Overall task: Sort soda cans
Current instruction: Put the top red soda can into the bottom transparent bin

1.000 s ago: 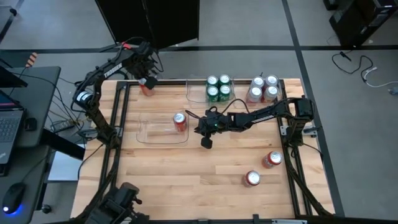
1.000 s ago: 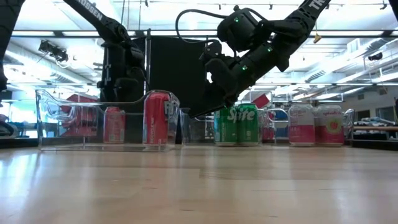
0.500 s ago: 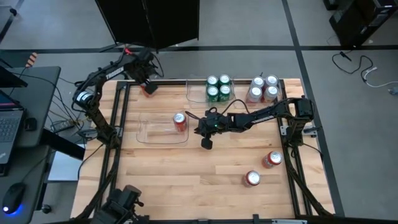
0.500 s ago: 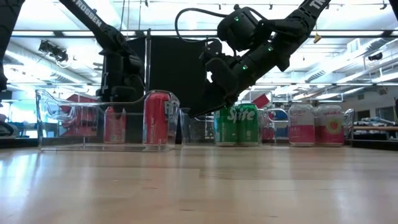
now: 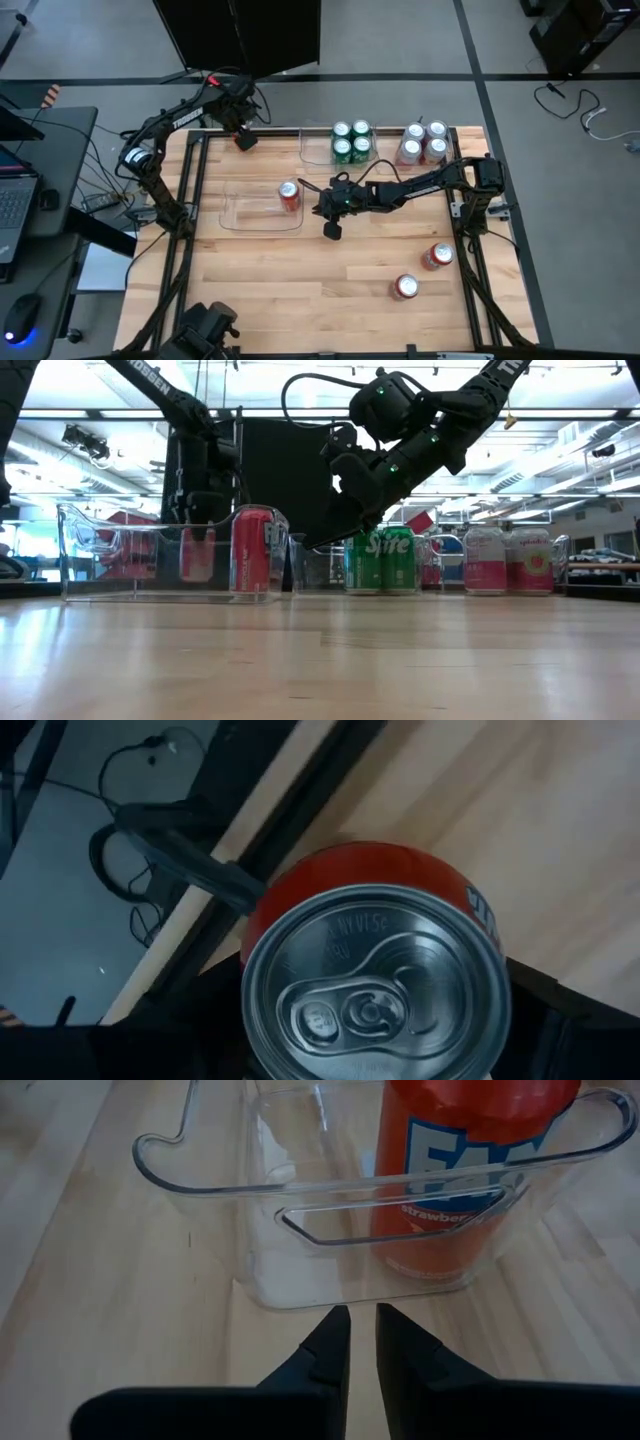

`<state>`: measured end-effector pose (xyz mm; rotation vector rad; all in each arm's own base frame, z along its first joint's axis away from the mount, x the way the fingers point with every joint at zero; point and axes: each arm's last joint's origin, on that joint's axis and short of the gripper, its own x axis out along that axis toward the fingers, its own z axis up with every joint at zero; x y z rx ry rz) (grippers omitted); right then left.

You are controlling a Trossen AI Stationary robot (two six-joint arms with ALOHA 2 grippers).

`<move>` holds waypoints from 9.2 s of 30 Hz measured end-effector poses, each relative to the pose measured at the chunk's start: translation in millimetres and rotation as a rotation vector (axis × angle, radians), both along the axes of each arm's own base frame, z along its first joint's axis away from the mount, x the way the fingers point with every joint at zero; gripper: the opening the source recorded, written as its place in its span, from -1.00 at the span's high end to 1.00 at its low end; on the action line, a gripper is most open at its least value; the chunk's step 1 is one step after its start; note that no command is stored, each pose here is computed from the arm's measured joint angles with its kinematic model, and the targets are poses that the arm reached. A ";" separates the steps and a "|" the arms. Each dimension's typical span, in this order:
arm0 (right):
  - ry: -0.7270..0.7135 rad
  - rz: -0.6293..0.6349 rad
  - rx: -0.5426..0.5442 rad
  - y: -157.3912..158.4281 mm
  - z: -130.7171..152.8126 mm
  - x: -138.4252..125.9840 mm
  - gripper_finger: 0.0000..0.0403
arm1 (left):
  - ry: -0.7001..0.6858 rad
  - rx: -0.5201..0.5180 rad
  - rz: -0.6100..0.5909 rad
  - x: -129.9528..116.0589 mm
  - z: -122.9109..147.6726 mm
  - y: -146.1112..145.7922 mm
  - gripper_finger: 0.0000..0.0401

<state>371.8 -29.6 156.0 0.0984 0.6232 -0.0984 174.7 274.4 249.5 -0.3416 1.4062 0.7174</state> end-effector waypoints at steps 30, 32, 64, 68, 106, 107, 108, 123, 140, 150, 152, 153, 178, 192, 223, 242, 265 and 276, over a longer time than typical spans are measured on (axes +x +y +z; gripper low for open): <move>0.009 0.011 -0.015 0.0 -0.7 -0.5 0.71 | -0.124 -0.063 -0.435 40.4 87.1 -172.6 -0.45; 0.008 0.011 -0.014 0.0 -0.6 -0.5 0.71 | -0.129 -0.067 -0.457 43.5 80.7 -184.2 -0.45; 0.007 0.008 -0.001 2.4 -0.7 -0.2 0.70 | -0.008 -0.025 -0.690 90.9 -5.5 -191.9 -0.45; 0.007 0.008 0.000 2.7 -0.7 -0.2 0.70 | -0.007 -0.020 -0.703 97.8 -12.5 -189.9 -0.45; -0.051 0.007 -0.027 -3.8 2.1 3.3 0.71 | 0.053 -0.017 -0.628 84.9 15.0 -192.8 -0.89; -0.067 -0.001 -0.027 -6.5 2.5 4.3 0.72 | 0.034 -0.007 -0.620 82.6 19.1 -193.5 -0.89; -0.070 -0.008 -0.027 -9.1 2.4 4.3 0.74 | 0.016 0.003 -0.614 80.1 23.3 -194.3 -0.89; -0.163 -0.080 -0.040 -36.5 9.6 5.0 0.99 | -0.608 0.093 -0.581 29.0 27.9 -217.7 -0.90; -0.108 0.024 -0.067 -43.7 43.3 -16.8 0.99 | -1.204 0.055 -0.672 29.7 -7.3 -253.4 -0.90; 0.097 0.250 0.003 43.6 101.6 -80.8 1.00 | -1.253 0.125 -0.686 53.5 -16.6 -264.3 -0.75; 0.137 0.245 0.027 59.0 110.8 -98.0 1.00 | -1.276 0.146 -0.706 57.3 -16.5 -266.2 -0.66; 0.156 0.218 0.030 65.1 114.7 -106.6 1.00 | -1.281 0.153 -0.707 58.5 -16.7 -266.9 -0.61; 0.878 -0.223 0.285 112.2 111.9 -225.7 -0.54 | -1.268 0.169 -0.690 62.2 -20.4 -267.9 0.14; 1.041 -0.184 0.134 135.5 89.6 -232.3 -0.91 | -1.252 0.136 -0.678 61.7 -22.8 -268.4 0.14; 0.740 -0.120 -0.041 73.4 178.6 -117.9 -0.39 | -1.078 0.140 -0.710 26.0 -15.5 -268.7 0.14; 0.553 0.148 -0.247 44.9 193.0 52.8 -0.39 | -1.092 0.305 -0.632 -25.6 10.2 -266.0 0.14; 0.824 0.200 -0.191 8.8 132.5 71.6 -0.39 | -1.075 0.337 -0.602 -32.2 11.0 -265.0 0.14; 0.896 0.180 -0.155 4.8 117.7 68.4 -0.39 | -1.076 0.330 -0.595 -32.3 10.8 -265.1 0.14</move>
